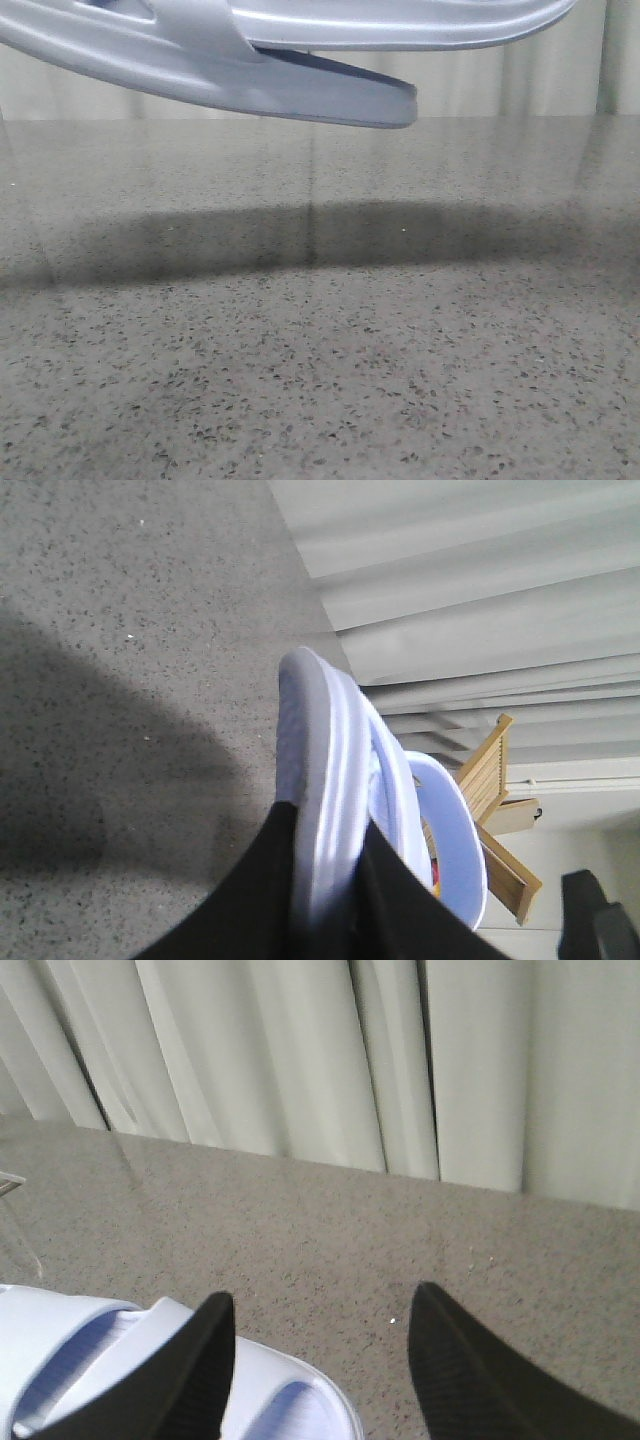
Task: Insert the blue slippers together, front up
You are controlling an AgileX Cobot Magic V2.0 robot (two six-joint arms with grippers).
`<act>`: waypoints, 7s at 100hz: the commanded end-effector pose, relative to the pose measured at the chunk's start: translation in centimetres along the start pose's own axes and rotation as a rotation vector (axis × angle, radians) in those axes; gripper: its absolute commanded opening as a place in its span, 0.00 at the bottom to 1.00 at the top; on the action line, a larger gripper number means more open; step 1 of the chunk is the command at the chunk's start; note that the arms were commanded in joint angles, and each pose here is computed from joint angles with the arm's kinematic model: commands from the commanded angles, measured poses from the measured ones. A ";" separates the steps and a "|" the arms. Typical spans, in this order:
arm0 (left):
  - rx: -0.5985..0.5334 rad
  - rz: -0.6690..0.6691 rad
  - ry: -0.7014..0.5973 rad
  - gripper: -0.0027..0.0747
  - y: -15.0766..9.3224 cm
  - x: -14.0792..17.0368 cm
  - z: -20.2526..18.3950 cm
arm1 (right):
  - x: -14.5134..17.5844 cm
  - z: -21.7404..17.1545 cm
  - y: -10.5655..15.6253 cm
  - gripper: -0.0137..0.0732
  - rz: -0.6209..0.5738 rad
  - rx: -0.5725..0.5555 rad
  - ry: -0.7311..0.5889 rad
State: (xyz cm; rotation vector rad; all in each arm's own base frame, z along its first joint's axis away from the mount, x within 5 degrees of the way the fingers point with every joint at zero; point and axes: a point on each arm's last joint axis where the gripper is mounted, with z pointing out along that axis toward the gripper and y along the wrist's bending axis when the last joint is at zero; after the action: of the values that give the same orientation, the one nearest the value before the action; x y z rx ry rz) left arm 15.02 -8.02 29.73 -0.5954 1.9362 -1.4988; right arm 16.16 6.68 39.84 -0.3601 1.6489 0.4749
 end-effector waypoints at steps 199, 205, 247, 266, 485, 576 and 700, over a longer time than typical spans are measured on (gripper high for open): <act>-0.125 0.012 0.131 0.55 4.7 -1.8 6.3 | -2.1 -2.9 0.9 0.54 -0.084 0.002 -0.106; -0.136 0.037 0.121 0.55 4.9 -1.9 6.3 | -2.0 -2.9 1.0 0.54 -0.085 -0.003 -0.101; -0.162 0.247 0.004 0.56 3.9 -4.4 6.1 | -1.9 -2.9 1.0 0.54 -0.085 -0.011 -0.094; -0.176 0.438 -0.117 0.56 2.4 -6.2 4.6 | -1.6 -2.7 0.5 0.54 -0.079 0.037 -0.114; -0.218 1.171 -0.481 0.06 4.0 2.2 -8.2 | 10.9 -9.5 -1.8 0.04 -0.169 0.405 -0.307; -0.212 1.172 -0.476 0.06 4.0 2.2 -8.1 | 10.9 -9.5 -1.8 0.04 -0.169 0.402 -0.304; -0.420 1.236 -0.723 0.06 10.2 3.3 -10.6 | 10.9 -9.5 -1.8 0.04 -0.169 0.402 -0.304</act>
State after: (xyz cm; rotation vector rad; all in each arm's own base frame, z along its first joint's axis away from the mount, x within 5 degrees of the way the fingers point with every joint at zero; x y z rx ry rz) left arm 5.61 -0.49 20.24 0.0436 1.5913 -0.0618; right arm 7.49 1.16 28.49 -0.1446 1.4225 0.1097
